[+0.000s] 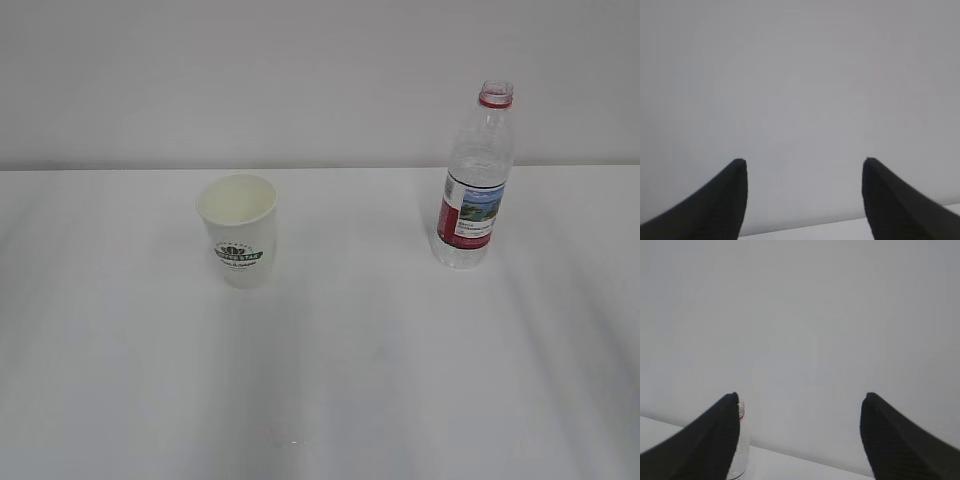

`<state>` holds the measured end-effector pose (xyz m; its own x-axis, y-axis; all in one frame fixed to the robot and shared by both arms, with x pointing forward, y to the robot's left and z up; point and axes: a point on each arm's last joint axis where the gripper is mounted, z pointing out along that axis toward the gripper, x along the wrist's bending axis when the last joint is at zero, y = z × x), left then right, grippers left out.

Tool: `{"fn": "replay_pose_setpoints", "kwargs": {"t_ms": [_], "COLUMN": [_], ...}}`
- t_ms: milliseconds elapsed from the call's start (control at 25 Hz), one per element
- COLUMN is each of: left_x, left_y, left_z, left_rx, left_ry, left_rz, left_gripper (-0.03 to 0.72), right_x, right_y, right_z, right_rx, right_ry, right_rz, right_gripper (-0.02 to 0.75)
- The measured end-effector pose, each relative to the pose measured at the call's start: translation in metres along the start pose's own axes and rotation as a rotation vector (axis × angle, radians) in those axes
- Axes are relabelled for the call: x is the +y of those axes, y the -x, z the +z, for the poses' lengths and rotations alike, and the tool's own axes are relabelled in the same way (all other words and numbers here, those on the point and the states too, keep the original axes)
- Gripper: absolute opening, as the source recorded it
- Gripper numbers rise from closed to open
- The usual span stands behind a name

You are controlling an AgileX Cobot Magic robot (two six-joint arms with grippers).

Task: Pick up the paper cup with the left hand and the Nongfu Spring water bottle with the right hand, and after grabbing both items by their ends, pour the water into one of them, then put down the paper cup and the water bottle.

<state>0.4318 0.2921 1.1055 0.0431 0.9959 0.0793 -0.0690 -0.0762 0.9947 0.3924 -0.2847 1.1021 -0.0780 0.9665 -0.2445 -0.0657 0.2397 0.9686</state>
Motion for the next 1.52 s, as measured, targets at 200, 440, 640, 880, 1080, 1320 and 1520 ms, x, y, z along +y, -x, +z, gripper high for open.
{"fn": "replay_pose_setpoints", "kwargs": {"t_ms": [200, 440, 640, 880, 1080, 1320, 1520], "left_x": [-0.018, -0.039, -0.057, -0.074, -0.096, -0.136, -0.164], "left_y": [0.001, 0.003, 0.005, 0.006, 0.008, 0.011, 0.018], "left_z": [0.022, 0.042, 0.054, 0.062, 0.066, 0.05, 0.037], "left_rx": [-0.003, -0.006, -0.01, -0.015, -0.019, -0.02, -0.068], "left_ry": [-0.038, -0.072, -0.13, -0.193, -0.243, -0.25, -0.252], "left_rz": [0.0, 0.0, 0.0, 0.0, 0.0, 0.0, -0.037], "left_gripper": [0.517, 0.515, 0.502, 0.482, 0.481, 0.48, 0.48], "right_x": [-0.006, -0.022, -0.047, -0.07, -0.087, -0.11, -0.136], "right_y": [-0.001, -0.006, -0.012, -0.018, -0.022, -0.028, -0.04], "right_z": [0.02, 0.043, 0.065, 0.087, 0.098, 0.108, 0.102], "right_rx": [-0.004, 0.007, 0.032, 0.04, 0.046, 0.067, 0.124], "right_ry": [0.025, -0.011, -0.105, -0.125, -0.143, -0.217, -0.236], "right_rz": [0.0, 0.001, 0.002, 0.004, 0.006, 0.029, 0.033], "right_gripper": [0.568, 0.568, 0.568, 0.568, 0.568, 0.568, 0.568]}}
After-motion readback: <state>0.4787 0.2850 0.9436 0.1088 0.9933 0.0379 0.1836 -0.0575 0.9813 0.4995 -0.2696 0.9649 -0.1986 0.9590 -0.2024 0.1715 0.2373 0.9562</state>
